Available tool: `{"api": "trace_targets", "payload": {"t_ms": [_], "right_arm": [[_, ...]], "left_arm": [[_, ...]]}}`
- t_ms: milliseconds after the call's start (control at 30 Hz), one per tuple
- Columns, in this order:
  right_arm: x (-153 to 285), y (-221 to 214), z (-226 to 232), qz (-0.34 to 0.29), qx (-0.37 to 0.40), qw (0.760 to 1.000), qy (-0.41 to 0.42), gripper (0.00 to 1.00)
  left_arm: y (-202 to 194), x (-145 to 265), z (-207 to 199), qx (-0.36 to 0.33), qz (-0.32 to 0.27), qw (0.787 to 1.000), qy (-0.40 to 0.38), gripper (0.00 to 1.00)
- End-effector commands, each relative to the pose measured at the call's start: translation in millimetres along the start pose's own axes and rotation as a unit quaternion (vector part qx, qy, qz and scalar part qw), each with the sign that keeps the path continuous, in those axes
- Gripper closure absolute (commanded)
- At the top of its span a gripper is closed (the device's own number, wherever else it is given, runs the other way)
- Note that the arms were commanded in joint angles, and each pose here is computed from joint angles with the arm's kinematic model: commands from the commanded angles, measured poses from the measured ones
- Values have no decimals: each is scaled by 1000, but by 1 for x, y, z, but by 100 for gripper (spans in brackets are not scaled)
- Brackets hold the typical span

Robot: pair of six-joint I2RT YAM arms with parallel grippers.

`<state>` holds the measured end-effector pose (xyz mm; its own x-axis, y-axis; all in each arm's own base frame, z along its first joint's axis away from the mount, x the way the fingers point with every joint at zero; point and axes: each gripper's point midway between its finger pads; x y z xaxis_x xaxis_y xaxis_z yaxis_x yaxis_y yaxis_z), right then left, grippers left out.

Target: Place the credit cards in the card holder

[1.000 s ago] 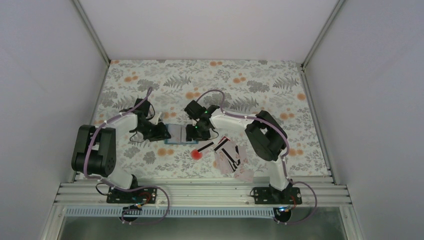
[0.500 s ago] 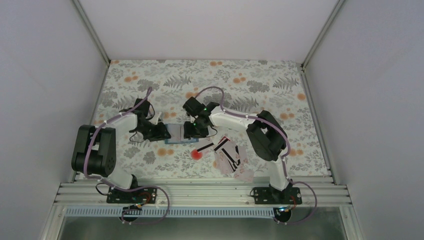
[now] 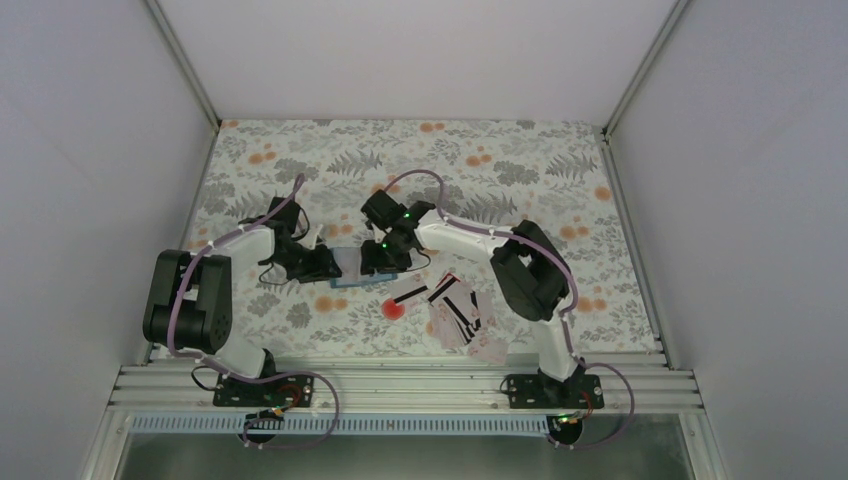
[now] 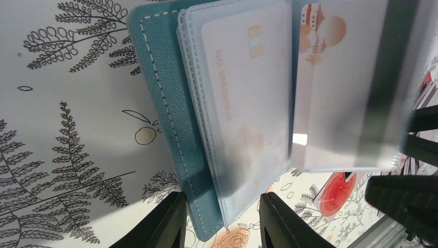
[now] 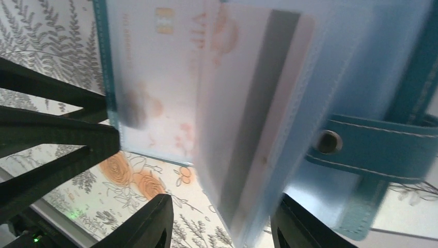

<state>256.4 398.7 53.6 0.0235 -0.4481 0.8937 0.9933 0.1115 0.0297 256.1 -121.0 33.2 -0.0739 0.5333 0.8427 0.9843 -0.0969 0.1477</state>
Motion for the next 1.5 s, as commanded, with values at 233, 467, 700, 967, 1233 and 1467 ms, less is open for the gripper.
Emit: {"api": "trace_targets", "payload": {"t_ms": [233, 467, 700, 967, 1233, 1467], "right_arm": [[-18, -14, 35, 25, 51, 998, 28, 51], [-18, -8, 46, 19, 54, 998, 35, 51], [-9, -1, 57, 5, 61, 997, 45, 51], [-21, 1, 74, 20, 85, 993, 81, 51], [-12, 9, 77, 3, 99, 993, 69, 51], [38, 33, 28, -66, 62, 996, -16, 50]], "left_arm": [[1, 2, -7, -17, -7, 1000, -15, 63], [2, 6, -11, -24, -12, 1000, -16, 63], [6, 14, -16, -34, -29, 999, -17, 63], [13, 31, -20, -26, -64, 998, -2, 63], [24, 59, -23, -22, -107, 994, 32, 63], [31, 67, -33, -31, -122, 992, 19, 63]]}}
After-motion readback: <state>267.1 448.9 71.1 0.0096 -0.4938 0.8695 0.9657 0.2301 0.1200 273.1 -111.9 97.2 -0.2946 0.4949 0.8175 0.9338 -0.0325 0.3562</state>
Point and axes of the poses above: each gripper's point midway between its finger pads, its own x axis back along the fingers, its own z axis along the line the jaws close on, y = z × x, and after that the axes turned 8 degrees about -x, right-handed
